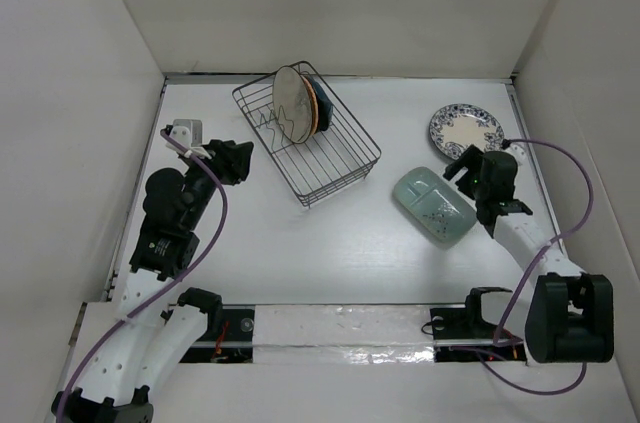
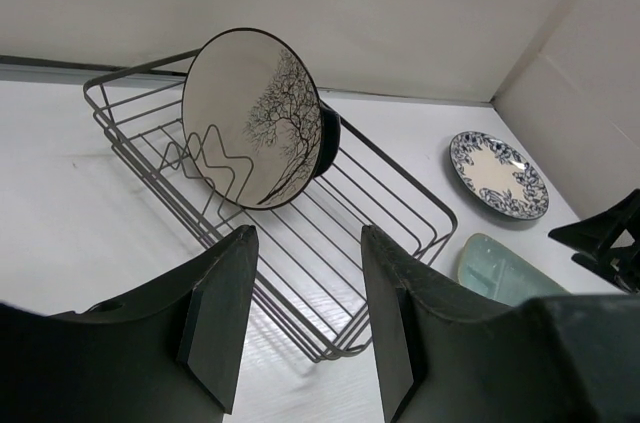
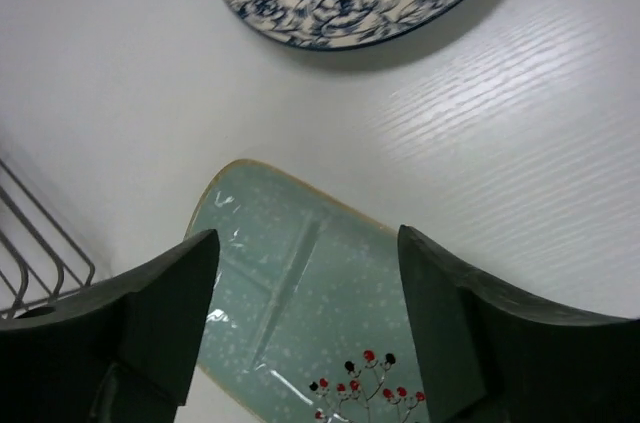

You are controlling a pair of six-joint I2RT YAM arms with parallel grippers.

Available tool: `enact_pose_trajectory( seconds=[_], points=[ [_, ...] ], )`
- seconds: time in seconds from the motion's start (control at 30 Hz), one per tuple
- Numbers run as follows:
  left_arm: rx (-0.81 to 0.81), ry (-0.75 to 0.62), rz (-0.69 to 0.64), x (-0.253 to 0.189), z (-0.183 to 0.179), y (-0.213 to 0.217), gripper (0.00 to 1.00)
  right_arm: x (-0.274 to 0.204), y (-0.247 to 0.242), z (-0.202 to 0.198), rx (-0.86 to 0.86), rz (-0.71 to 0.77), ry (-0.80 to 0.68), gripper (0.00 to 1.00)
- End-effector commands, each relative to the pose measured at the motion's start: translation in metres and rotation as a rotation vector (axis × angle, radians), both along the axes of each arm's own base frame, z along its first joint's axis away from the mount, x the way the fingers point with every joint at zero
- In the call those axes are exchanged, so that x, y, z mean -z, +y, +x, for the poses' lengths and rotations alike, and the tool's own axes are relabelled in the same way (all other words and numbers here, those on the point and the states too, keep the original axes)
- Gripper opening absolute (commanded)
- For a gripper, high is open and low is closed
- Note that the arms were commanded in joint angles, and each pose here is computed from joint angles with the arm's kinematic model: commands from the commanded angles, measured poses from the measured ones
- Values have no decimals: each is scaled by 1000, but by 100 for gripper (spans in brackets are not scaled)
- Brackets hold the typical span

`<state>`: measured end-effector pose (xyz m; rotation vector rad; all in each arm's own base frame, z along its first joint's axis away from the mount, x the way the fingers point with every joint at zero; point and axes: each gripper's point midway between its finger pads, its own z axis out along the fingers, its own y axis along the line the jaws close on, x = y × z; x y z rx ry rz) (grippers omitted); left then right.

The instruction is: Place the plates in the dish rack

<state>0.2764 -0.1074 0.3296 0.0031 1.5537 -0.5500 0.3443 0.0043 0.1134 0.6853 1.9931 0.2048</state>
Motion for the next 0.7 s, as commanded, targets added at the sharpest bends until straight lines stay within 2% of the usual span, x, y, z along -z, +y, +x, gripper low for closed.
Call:
enact_pose_trajectory(
  seconds=[0.0, 0.13, 0.37, 0.5, 0.67],
  points=[
    [22, -52, -23, -12, -4, -4, 42, -9, -17, 3, 14, 50, -39, 88],
    [23, -53, -28, -13, -4, -4, 42, 13, -35, 5, 2, 83, 30, 93],
    [26, -53, -29, -13, -4, -4, 40, 52, 3, 2, -145, 275, 113, 92],
    [26, -57, -32, -14, -5, -4, 40, 57, 24, -14, -201, 368, 126, 83],
    [26, -55, -33, -14, -4, -4, 40, 62, 36, -44, -219, 379, 156, 71]
  ],
)
